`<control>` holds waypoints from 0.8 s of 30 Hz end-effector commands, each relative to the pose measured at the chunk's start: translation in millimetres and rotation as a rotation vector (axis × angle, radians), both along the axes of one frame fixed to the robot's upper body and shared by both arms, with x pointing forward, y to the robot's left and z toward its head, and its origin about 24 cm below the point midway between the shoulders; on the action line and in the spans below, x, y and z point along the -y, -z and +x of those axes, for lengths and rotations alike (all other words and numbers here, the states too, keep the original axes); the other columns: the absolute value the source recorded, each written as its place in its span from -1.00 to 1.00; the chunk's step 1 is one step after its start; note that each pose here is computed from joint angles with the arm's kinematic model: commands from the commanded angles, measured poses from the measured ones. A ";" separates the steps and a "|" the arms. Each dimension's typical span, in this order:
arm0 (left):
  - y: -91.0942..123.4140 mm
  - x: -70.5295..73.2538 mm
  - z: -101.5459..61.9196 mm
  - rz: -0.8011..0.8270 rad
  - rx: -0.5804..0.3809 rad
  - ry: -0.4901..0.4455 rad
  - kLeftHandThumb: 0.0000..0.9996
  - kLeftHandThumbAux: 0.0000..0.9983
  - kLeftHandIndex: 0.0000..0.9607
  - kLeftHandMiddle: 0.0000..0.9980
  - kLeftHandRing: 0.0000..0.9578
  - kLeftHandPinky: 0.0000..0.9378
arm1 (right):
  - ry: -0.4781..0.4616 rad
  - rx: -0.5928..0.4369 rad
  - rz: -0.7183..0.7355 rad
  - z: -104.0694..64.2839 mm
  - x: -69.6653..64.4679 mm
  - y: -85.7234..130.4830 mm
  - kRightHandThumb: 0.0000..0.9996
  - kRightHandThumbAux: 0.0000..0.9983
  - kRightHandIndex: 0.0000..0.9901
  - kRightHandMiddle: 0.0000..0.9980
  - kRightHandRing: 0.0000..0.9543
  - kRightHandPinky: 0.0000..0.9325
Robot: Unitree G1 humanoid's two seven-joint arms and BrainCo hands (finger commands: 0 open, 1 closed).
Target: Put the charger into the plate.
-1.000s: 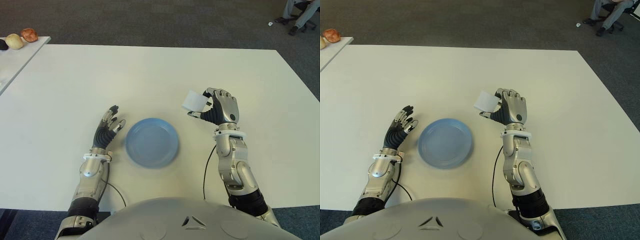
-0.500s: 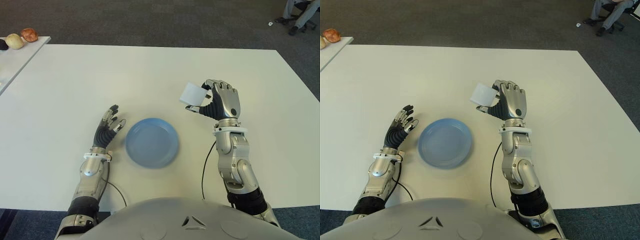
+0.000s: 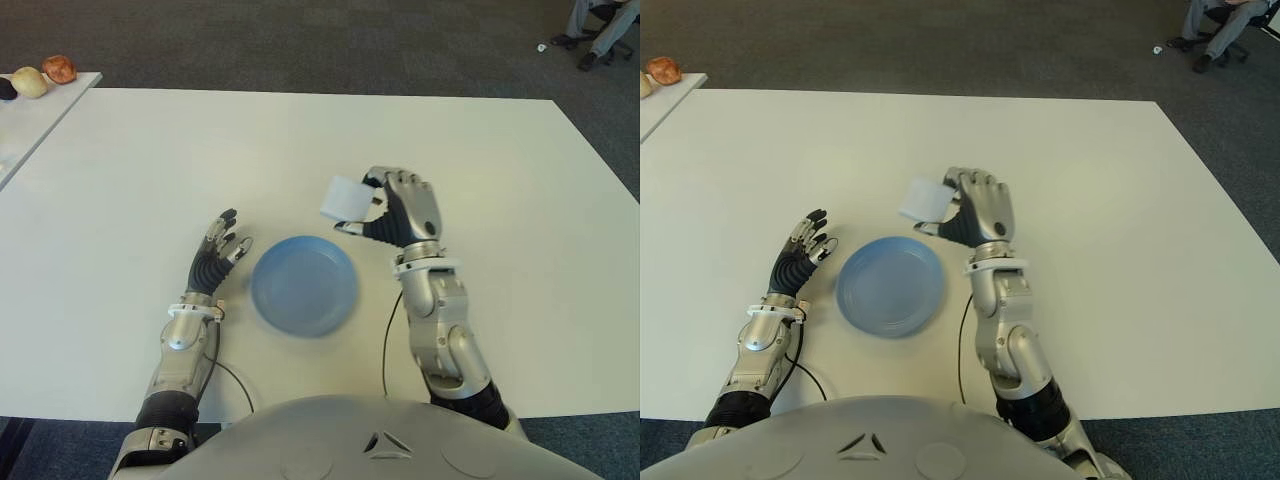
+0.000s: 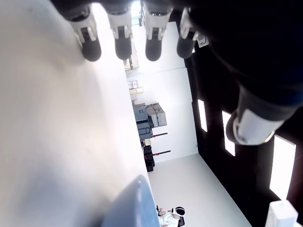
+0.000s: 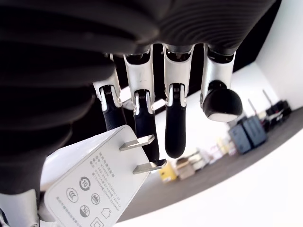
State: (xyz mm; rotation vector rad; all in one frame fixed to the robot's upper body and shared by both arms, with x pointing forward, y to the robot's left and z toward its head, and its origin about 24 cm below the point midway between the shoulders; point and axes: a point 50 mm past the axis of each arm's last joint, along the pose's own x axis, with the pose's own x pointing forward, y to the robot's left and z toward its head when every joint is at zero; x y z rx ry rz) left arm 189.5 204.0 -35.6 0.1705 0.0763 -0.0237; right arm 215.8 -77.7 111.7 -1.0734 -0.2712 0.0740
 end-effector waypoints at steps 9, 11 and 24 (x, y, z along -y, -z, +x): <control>24.7 7.2 -17.8 -0.040 -0.161 -0.011 -1.00 0.11 -0.77 -0.77 -0.77 -0.73 | -0.094 -0.132 -0.004 -12.0 -16.5 21.7 0.44 0.43 -0.11 0.74 0.79 0.79; 24.5 7.7 -17.7 -0.041 -0.155 -0.013 -1.00 0.12 -0.77 -0.76 -0.77 -0.74 | -0.107 -0.131 -0.018 -12.6 -17.7 21.9 0.44 0.43 -0.11 0.74 0.79 0.78; 24.1 9.0 -18.1 -0.046 -0.153 -0.011 -1.00 0.10 -0.78 -0.76 -0.77 -0.74 | -0.164 -0.165 -0.067 -17.1 -24.5 23.8 0.43 0.43 -0.11 0.79 0.81 0.87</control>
